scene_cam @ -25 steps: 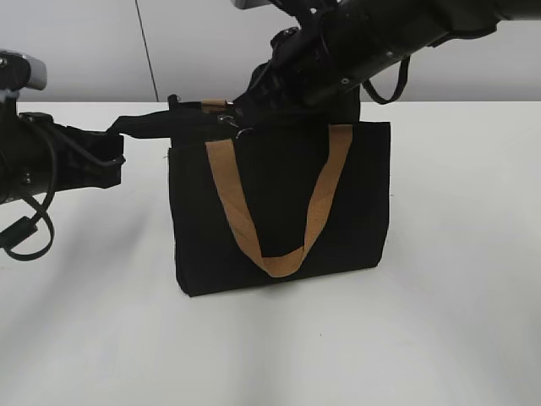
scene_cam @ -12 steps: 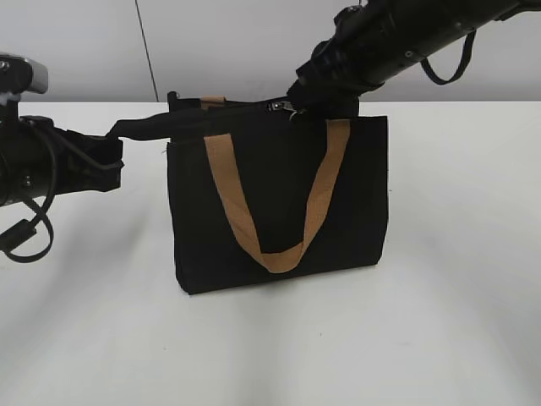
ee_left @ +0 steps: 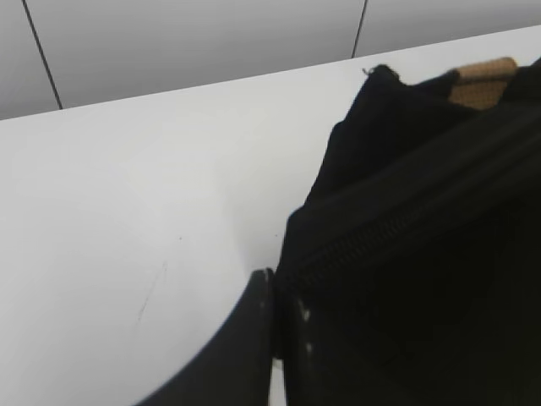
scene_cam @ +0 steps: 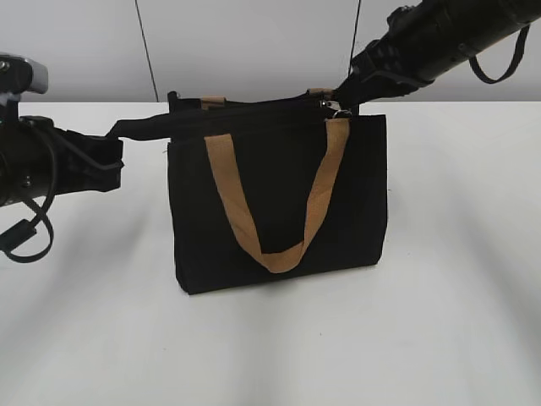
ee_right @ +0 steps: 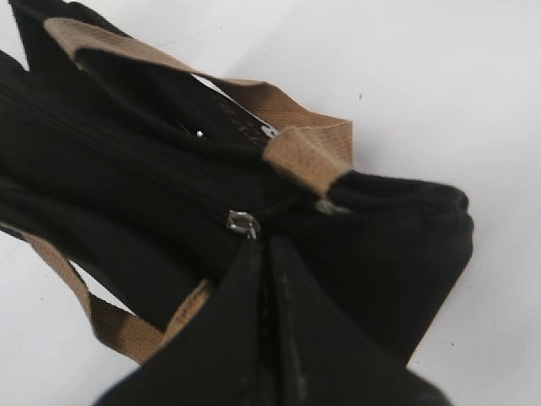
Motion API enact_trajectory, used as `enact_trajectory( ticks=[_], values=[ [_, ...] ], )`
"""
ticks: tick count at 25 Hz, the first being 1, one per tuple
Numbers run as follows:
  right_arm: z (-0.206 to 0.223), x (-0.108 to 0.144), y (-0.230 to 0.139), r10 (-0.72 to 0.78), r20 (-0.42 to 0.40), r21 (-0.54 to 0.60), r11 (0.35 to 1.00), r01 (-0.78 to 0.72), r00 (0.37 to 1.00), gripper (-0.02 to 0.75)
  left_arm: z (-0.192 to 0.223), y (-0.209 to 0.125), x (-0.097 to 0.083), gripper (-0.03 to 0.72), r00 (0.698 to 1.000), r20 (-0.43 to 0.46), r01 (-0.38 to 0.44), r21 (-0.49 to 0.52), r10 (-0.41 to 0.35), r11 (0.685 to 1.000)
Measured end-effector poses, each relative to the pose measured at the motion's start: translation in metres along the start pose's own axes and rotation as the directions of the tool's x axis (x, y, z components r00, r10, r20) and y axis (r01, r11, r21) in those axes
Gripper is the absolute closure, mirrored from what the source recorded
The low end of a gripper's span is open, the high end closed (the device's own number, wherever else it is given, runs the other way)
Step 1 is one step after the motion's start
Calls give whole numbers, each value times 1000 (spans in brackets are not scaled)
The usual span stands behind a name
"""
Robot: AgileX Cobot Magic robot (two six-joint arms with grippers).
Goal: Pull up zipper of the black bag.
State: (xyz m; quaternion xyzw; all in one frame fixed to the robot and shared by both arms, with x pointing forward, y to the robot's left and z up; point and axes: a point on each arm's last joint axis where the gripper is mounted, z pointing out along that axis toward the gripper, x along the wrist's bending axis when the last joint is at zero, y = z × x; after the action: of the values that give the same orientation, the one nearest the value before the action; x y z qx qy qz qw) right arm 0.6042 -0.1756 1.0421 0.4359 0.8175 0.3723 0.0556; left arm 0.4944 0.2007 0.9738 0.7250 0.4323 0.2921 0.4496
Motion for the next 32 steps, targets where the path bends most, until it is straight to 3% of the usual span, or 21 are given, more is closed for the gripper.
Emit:
enact_trajectory(
  ticks=[14, 17, 20, 22, 24, 32],
  values=[
    [-8, -11, -5, 50, -30, 26, 998, -49, 998, 738, 0, 0, 0, 697, 1000, 1, -4, 3, 4, 1000],
    [-11, -9, -4, 41, -22, 17, 999, -40, 999, 678, 0, -1, 1, 680, 999, -9, 39, 14, -39, 999],
    [-21, -3, 1, 4, 1, -10, 1000, -4, 1000, 511, -2, -2, 1, 552, 993, -19, 120, 32, -119, 992],
    [-28, 1, 3, -9, 4, -24, 1000, 9, 1000, 451, -6, 1, -3, 421, 988, -18, 152, 43, -151, 988],
    [-34, 4, 4, -24, 6, -26, 999, 24, 1000, 427, -13, 4, -8, 349, 984, -17, 178, 59, -177, 982],
    [-46, 18, -23, -12, -7, 17, 1000, 12, 1000, 414, -45, 30, -12, 316, 950, -101, 310, 225, -294, 924]
  ],
)
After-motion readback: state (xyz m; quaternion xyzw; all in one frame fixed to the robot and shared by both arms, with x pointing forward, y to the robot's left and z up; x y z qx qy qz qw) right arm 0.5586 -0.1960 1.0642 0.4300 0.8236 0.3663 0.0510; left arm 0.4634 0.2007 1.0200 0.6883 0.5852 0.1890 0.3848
